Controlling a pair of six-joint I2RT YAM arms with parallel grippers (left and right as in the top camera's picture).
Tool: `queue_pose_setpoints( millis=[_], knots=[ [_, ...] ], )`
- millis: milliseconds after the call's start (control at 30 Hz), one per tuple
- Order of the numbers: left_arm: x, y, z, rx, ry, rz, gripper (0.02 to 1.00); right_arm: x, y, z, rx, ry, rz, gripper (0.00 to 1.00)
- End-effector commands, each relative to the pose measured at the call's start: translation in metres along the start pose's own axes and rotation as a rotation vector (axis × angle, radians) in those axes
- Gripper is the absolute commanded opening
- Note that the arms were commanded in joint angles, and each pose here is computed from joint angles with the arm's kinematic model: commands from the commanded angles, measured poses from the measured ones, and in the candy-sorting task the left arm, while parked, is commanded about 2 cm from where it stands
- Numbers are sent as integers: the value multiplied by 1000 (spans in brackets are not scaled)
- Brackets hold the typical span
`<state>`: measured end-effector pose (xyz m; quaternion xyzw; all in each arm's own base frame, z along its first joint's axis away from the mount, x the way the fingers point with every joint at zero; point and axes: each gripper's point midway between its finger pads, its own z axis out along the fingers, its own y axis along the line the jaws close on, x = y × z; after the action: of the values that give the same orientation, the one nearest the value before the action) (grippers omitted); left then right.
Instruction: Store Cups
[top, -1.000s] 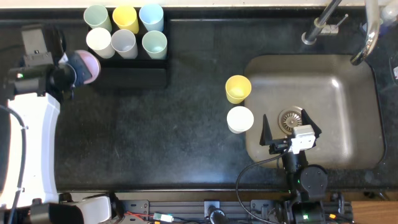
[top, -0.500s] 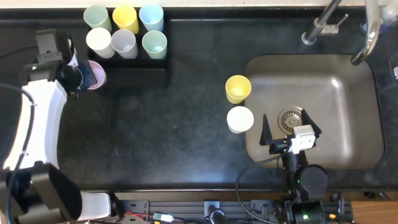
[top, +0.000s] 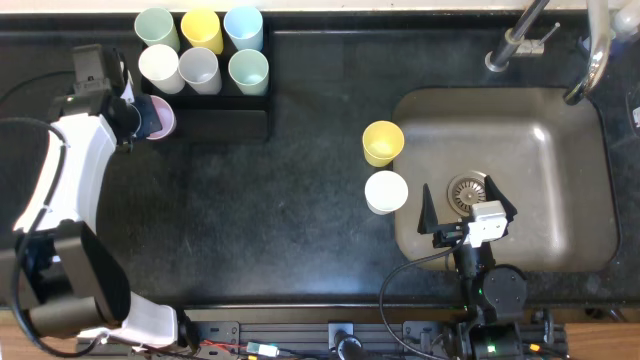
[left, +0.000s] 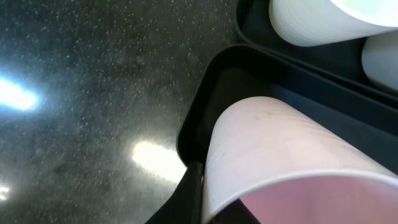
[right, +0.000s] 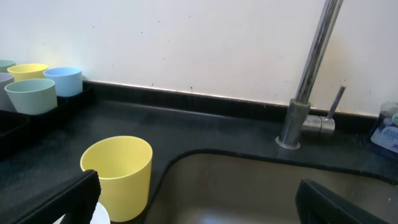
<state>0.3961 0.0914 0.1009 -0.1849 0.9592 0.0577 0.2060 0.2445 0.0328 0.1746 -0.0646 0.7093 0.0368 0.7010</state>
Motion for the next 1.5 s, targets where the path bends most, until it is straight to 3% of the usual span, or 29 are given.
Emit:
queue_pose_setpoints(
  millis=[33, 100, 233, 333, 433, 600, 733, 867, 1033, 1233, 1400, 1500],
  knots=[
    [-1, -2, 9, 12, 0, 19, 42, 3, -1, 0, 7, -2, -3, 996],
    [-2, -3, 10, 13, -3, 18, 119, 3, -1, 0, 7, -2, -3, 998],
    [-5, -3, 10, 15, -13, 16, 430, 3, -1, 0, 7, -2, -3, 993],
    [-11, -7, 0, 21, -32, 24, 606, 3, -1, 0, 7, -2, -3, 998],
    [-29, -17, -40, 47, -118, 37, 663, 3, -1, 0, 7, -2, -3, 996],
    [-48, -56, -146, 116, -282, 38, 781, 3, -1, 0, 7, -2, -3, 998],
    [-33, -130, -216, 236, -326, 103, 814, 3, -1, 0, 7, -2, -3, 998],
    [9, -206, -237, 368, -259, 120, 829, 3, -1, 0, 7, -2, -3, 998],
    [85, -273, -212, 400, -56, 202, 842, 3, -1, 0, 7, -2, -3, 998],
    [150, -325, -167, 361, 80, 360, 855, 3, -1, 0, 7, -2, -3, 998],
    [175, -358, -139, 390, 129, 403, 855, 3, -1, 0, 7, -2, -3, 998],
    [177, -371, -124, 398, 118, 402, 796, 3, -1, 0, 7, -2, -3, 998]
  ],
)
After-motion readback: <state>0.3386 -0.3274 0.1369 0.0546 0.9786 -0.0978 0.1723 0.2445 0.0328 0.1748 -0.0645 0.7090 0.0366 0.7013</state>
